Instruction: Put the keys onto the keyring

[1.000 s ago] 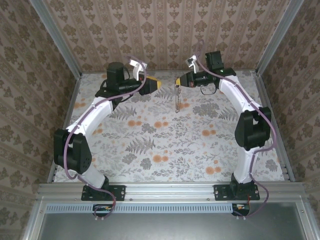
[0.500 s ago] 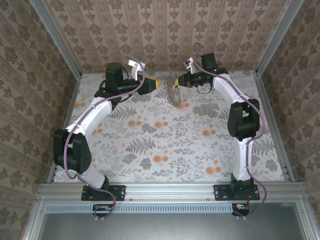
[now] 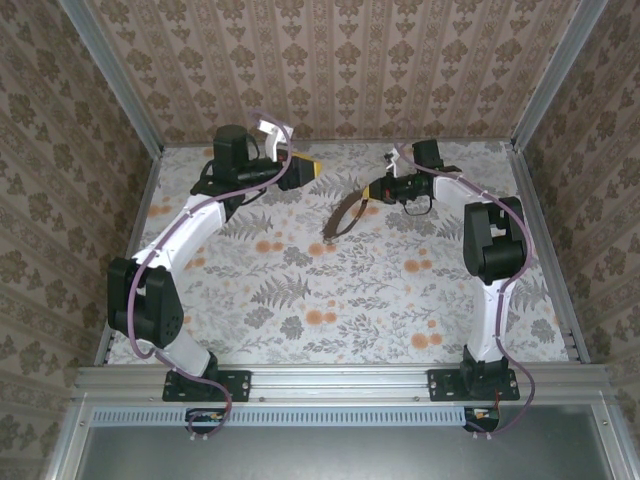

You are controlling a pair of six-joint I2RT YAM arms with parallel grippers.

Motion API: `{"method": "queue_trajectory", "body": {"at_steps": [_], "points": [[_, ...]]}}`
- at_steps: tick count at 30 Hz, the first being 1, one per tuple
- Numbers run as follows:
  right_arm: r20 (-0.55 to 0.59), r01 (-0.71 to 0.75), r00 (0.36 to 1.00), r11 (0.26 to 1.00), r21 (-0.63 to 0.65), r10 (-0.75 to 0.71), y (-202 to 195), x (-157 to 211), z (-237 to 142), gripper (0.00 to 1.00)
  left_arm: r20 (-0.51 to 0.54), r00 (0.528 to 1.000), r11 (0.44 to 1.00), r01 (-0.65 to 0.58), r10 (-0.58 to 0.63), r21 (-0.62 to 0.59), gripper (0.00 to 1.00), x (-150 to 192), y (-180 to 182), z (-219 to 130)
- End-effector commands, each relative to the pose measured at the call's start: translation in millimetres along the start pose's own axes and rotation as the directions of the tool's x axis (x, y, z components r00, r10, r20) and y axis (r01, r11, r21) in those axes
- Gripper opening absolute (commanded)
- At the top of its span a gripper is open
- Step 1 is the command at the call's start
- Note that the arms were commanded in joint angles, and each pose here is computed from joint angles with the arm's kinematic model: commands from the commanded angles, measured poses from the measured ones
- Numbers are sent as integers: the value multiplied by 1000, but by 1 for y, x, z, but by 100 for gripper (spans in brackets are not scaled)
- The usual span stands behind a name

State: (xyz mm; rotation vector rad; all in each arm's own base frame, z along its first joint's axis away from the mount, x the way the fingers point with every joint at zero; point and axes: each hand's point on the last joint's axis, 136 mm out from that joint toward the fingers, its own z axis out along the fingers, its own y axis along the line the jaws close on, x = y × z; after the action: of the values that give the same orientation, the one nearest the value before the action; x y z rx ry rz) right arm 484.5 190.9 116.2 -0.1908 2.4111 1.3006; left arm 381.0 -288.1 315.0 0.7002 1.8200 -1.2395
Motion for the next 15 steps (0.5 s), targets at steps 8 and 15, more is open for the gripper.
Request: {"method": "queue_trajectory", "body": {"at_steps": [8, 15], "points": [[33, -8, 999, 1000, -9, 8, 1, 15, -16, 0, 11, 1000, 999, -14, 14, 34, 52, -5, -11, 2], [13, -49, 999, 998, 28, 48, -18, 35, -15, 0, 4, 1000, 999, -17, 17, 41, 52, -5, -12, 4]]}}
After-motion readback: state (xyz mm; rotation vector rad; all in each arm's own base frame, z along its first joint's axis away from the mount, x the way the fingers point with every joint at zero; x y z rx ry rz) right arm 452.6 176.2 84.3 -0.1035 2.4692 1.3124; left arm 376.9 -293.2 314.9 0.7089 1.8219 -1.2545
